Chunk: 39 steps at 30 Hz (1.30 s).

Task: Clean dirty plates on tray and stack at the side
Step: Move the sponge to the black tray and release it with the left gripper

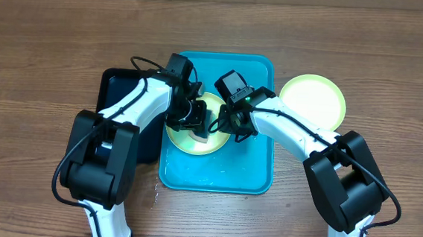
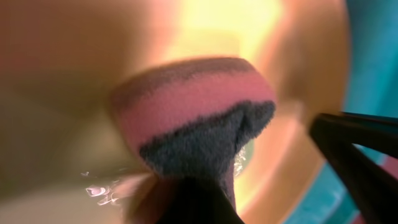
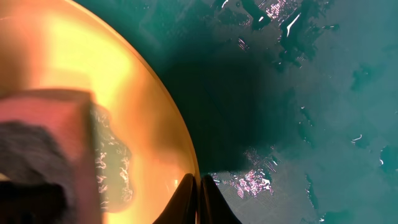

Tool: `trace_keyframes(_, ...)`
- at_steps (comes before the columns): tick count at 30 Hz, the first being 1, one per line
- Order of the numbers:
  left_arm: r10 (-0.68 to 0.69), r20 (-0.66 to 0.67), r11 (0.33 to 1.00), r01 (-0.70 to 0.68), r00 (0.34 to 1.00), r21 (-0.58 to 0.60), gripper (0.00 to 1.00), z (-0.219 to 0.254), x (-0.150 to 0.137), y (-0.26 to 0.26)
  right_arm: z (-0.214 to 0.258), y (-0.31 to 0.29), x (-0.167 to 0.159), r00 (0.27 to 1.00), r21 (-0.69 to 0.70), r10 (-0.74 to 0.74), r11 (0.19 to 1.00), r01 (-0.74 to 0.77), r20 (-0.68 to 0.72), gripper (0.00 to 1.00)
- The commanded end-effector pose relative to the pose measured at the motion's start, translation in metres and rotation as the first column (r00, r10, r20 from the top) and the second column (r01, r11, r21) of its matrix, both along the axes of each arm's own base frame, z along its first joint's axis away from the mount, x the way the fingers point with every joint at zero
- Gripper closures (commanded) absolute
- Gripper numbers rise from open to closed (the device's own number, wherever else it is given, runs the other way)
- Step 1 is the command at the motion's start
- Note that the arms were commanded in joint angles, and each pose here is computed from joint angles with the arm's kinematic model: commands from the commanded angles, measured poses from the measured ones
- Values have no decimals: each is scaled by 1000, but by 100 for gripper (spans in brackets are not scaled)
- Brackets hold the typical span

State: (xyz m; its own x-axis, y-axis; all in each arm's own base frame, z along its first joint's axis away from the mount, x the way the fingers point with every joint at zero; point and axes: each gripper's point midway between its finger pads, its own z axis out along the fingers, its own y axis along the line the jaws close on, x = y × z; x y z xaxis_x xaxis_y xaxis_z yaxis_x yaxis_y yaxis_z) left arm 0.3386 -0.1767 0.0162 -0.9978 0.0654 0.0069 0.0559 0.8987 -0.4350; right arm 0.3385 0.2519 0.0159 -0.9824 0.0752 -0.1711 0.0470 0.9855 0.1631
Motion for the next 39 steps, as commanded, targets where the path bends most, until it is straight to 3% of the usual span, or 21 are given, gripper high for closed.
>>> trace_keyframes(1, -48, 12, 990, 49, 999, -129, 96, 24, 9, -22, -7, -3, -6, 1000, -8, 4, 1000, -4, -19, 96)
trace_keyframes(6, -6, 66, 997, 11, 998, -81, 96, 70, 35, 4, -7, -3, -6, 1000, -10, 4, 1000, -5, -21, 96)
trace_keyframes(9, 46, 111, 999, -49, 993, 18, 96, 100, 46, 38, -7, -3, -6, 1000, -10, 4, 1000, -4, -21, 96)
trace_keyframes(14, 87, 150, 971, -117, 985, 206, 96, 121, 39, 93, -7, -3, -6, 1000, -10, 4, 1000, -4, -21, 96)
trace_keyframes(23, 271, 91, 772, -273, 958, 573, 96, 101, 6, 179, -7, -3, -6, 1000, -10, 4, 1000, -4, -21, 95)
trace_keyframes(34, 294, 29, 738, -246, 955, 628, 96, 29, -27, 188, -7, -4, -8, 1000, -14, 4, 1000, -4, -26, 95)
trace_keyframes(37, 295, 28, 740, -246, 955, 626, 63, 29, -28, 188, -7, -4, -8, 1000, -14, 4, 1000, -4, -26, 95)
trace_keyframes(39, 296, 27, 746, -249, 955, 617, 49, 32, -26, 186, -7, -4, -7, 1000, -13, 4, 1000, -4, -25, 95)
